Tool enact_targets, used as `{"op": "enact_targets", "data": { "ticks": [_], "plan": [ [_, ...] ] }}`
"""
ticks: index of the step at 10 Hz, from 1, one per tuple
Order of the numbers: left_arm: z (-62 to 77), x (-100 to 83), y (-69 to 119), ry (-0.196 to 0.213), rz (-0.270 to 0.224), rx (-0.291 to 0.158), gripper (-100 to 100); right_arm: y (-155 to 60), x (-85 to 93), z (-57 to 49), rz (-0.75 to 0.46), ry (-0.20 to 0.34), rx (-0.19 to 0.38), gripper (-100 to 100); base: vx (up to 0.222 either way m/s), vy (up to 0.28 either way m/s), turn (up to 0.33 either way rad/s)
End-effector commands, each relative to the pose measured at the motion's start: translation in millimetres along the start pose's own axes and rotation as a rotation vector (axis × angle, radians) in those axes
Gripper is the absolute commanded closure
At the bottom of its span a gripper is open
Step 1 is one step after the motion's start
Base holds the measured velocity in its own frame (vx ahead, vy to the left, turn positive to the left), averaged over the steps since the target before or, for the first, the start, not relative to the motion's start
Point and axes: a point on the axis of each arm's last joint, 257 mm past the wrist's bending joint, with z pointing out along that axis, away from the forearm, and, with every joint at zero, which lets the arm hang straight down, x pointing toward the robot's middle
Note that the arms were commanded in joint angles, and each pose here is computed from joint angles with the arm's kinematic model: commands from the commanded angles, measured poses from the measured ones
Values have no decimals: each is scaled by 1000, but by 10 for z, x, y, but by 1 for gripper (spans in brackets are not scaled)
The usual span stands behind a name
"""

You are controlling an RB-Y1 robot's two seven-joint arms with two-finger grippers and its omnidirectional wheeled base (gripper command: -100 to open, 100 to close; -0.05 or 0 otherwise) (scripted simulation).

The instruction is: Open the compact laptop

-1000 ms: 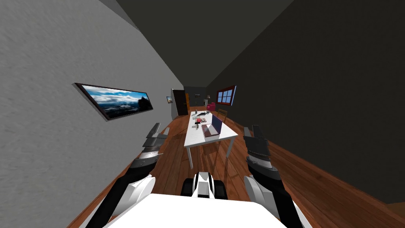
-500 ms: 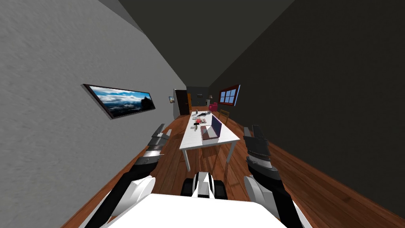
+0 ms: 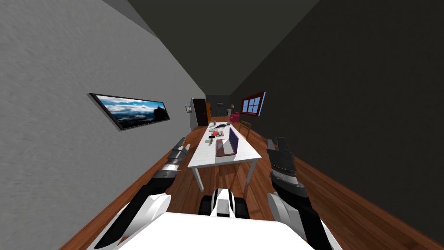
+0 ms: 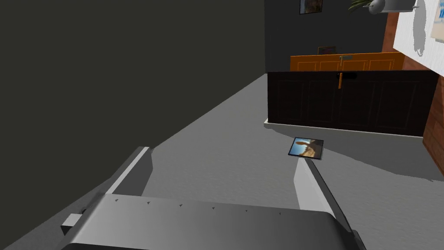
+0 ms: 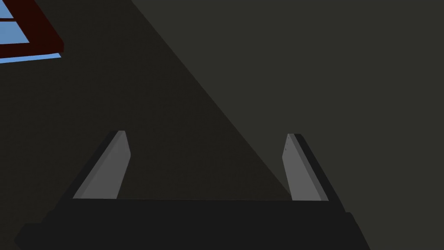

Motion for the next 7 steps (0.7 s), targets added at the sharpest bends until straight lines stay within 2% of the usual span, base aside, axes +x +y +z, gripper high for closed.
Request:
{"op": "enact_targets", "data": {
  "ticks": [1, 3, 4, 5, 7],
  "plan": [
    [-4, 46, 156, 15, 27, -61, -100, 0, 0, 0, 0, 0, 0, 0, 71, -191, 15],
    [-9, 98, 297, 34, 66, -119, -100, 0, 0, 0, 0, 0, 0, 0, 45, -170, -35],
    [-10, 99, 306, 34, 66, -122, -100, 1, 1, 1, 0, 0, 0, 0, 53, -47, -160],
    [-15, 123, 376, 44, 87, -151, -100, 0, 0, 1, 0, 0, 0, 0, 27, -31, -91],
    [-15, 123, 376, 44, 87, -151, -100, 0, 0, 1, 0, 0, 0, 0, 35, -35, -54]
  ]
}}
